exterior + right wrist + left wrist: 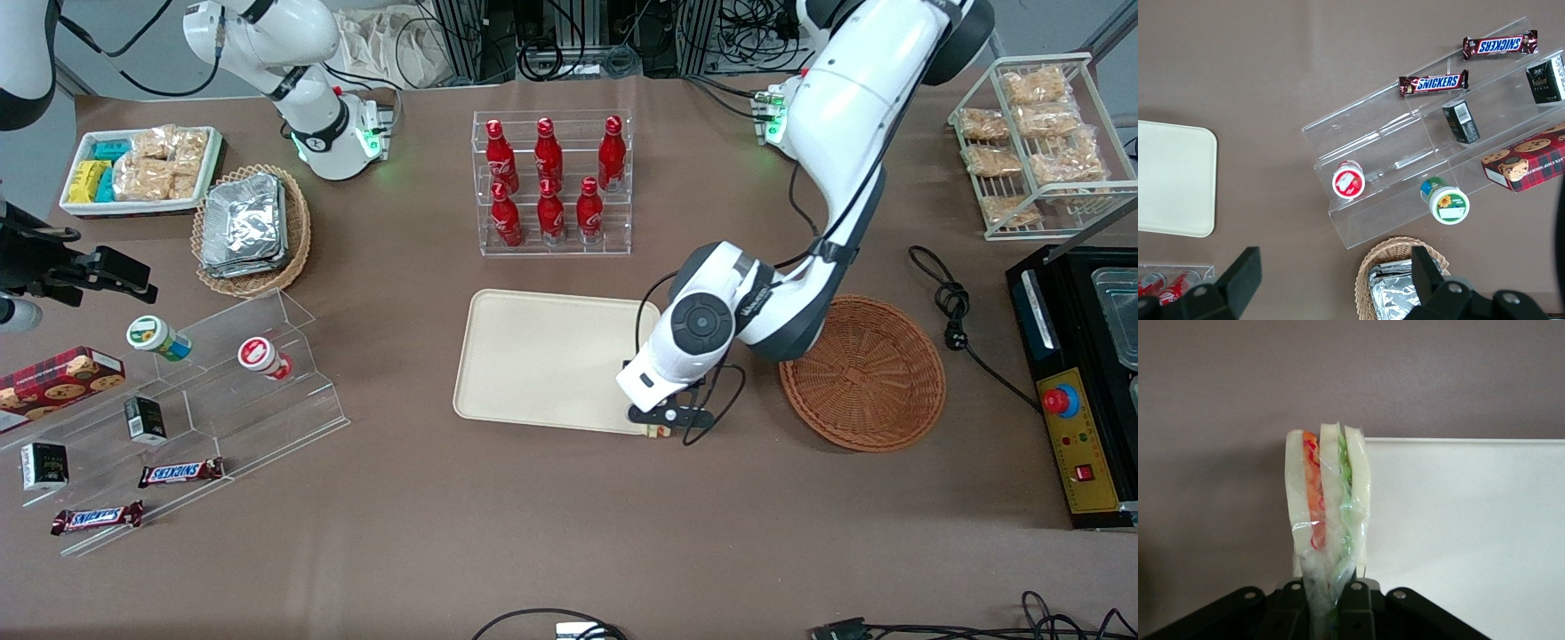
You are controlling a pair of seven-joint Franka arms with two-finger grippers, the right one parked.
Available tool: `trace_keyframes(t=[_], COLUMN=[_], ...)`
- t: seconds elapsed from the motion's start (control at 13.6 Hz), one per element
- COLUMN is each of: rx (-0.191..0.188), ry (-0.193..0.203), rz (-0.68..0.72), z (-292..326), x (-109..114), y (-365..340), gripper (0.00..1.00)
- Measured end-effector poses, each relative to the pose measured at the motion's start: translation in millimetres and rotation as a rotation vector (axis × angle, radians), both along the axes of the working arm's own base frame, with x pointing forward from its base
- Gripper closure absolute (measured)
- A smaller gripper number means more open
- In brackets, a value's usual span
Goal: Place sandwich from basket to tray
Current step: 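Carry the sandwich over the cream tray and lower it onto it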
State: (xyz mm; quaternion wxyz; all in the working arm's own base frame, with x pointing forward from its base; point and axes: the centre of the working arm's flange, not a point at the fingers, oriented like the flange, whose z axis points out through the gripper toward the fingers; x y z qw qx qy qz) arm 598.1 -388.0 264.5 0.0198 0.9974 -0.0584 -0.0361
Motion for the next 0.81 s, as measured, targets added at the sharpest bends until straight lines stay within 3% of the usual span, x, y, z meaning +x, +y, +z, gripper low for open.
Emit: trace_keyframes(t=[0.37,0.81], rx=[0.003,-0.006], ry=[-0.014,0.031], rz=[-0.045,-0.02], z=[-10.8,-27.5], x=[-5.5,-24.9], y=[-27.0,-49.7], gripper=[0.84,0.84])
